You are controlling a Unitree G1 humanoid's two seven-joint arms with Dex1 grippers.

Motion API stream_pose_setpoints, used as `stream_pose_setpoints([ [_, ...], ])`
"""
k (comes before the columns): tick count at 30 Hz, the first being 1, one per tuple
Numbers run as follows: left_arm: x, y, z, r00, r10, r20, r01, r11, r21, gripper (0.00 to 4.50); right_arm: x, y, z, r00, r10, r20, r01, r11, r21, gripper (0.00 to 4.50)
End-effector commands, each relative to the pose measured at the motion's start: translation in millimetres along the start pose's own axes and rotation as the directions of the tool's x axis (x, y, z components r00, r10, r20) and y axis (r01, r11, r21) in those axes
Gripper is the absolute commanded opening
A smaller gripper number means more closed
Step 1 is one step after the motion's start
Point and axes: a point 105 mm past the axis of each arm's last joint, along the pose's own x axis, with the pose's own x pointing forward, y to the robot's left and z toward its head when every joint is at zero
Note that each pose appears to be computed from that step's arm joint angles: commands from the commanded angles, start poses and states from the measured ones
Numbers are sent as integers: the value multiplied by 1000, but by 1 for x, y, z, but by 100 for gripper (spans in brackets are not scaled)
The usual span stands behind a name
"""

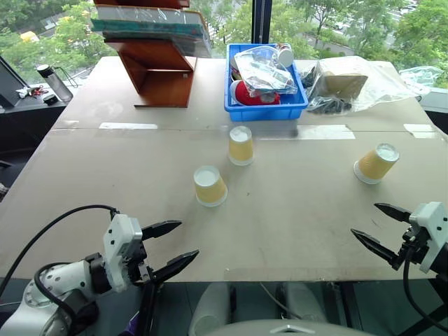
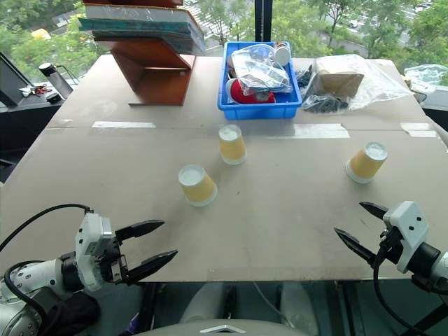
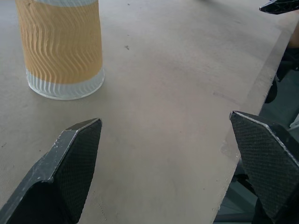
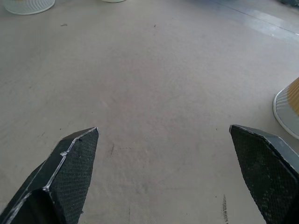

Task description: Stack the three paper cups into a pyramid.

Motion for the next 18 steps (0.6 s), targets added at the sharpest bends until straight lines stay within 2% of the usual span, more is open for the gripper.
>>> stream_pose_setpoints([
  [1,3,-5,4,999,-42,22,42,999,25,450,13,-10,22,984,-150,99,152,988,-10,444],
  [3,6,-9,12,994,-84,72,81,995,53,450,24,-21,28,939,-307,157,304,952,44,444],
  [6,9,-11,27,984,-106,146,85,986,146,450,28,-28,31,911,-381,157,369,924,104,444],
  [9,15,-16,43,966,-174,191,143,976,164,450,32,-50,31,865,-495,82,482,866,134,444],
  [13,22,-29,64,934,-283,217,233,946,227,450,28,-85,27,734,-678,23,662,723,196,444],
  [18,27,-34,78,920,-312,238,255,937,241,450,23,-98,15,671,-741,-32,725,647,237,444],
])
